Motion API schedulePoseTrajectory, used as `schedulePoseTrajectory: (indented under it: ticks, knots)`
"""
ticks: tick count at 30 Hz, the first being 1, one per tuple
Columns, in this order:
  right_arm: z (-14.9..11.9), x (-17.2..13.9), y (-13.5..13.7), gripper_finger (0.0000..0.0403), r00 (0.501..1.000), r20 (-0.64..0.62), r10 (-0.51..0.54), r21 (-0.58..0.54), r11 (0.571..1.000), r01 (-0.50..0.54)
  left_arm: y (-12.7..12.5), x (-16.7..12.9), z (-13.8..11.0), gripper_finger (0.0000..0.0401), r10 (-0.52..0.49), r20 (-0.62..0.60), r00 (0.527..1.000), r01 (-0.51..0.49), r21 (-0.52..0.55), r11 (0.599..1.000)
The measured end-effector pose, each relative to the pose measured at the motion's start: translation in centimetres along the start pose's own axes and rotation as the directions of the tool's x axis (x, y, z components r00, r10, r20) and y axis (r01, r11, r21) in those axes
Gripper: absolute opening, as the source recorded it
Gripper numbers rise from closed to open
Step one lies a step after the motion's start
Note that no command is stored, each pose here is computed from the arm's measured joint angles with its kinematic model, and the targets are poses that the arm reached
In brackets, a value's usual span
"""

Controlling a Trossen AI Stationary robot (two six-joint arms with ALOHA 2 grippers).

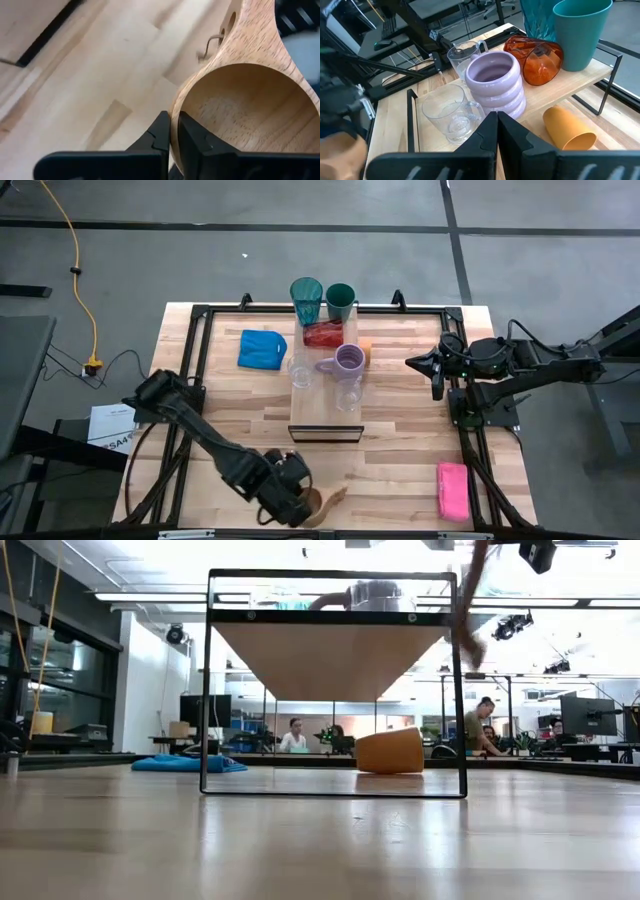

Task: Stack small to large cups/mugs on shelf
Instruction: Put the brown mug on the shelf

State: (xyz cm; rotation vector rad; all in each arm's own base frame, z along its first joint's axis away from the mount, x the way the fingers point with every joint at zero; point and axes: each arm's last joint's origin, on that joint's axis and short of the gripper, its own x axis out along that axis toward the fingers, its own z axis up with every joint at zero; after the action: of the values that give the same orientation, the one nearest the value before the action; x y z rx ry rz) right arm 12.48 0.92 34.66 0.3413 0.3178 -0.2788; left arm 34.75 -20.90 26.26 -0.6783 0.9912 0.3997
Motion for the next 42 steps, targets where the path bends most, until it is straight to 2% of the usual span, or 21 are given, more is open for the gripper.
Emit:
schedulePoseTrajectory:
  ticks: [2, 4, 11, 15, 22, 26, 35, 42]
  knots:
    - [0.0, 0.0, 0.0, 0.0000, 1.000, 0.000, 0.000, 0.000, 1.000, 0.000, 0.0, -1.7, -0.1, 0.0004, -0.031, -0.001, 1.000, 0.031, 0.072, 0.997]
    - [0.0, 0.0, 0.0, 0.0000, 1.000, 0.000, 0.000, 0.000, 1.000, 0.000, 0.5, -3.6, 0.3, 0.0004, -0.043, 0.003, 0.999, 0.042, 0.096, 0.994]
    - [0.0, 0.0, 0.0, 0.0000, 1.000, 0.000, 0.000, 0.003, 1.000, 0.000, 4.6, -10.4, 2.8, 0.0002, 0.051, 0.108, 0.993, -0.057, 0.049, 0.997]
    - [0.0, 0.0, 0.0, 0.0000, 1.000, 0.000, -0.001, 0.003, 1.000, 0.001, 6.7, -12.6, 4.7, 0.0001, 0.075, 0.158, 0.985, -0.086, 0.062, 0.994]
    - [0.0, 0.0, 0.0, 0.0000, 1.000, 0.001, -0.002, 0.027, 1.000, 0.002, 9.3, -12.8, 8.5, 0.0001, 0.147, 0.219, 0.965, -0.174, 0.106, 0.979]
    - [0.0, 0.0, 0.0, 0.0000, 1.000, 0.002, -0.003, 0.029, 1.000, 0.003, 10.4, -12.9, 9.9, 0.0000, 0.188, 0.225, 0.956, -0.227, 0.163, 0.960]
    - [0.0, 0.0, 0.0, 0.0000, 1.000, 0.004, -0.007, 0.030, 1.000, 0.007, 11.5, -12.4, 10.9, 0.0000, 0.282, 0.261, 0.923, -0.350, 0.273, 0.896]
    - [0.0, 0.0, 0.0, 0.0000, 1.000, 0.005, -0.007, 0.030, 1.000, 0.007, 11.4, -11.6, 11.3, 0.0000, 0.301, 0.262, 0.917, -0.382, 0.356, 0.853]
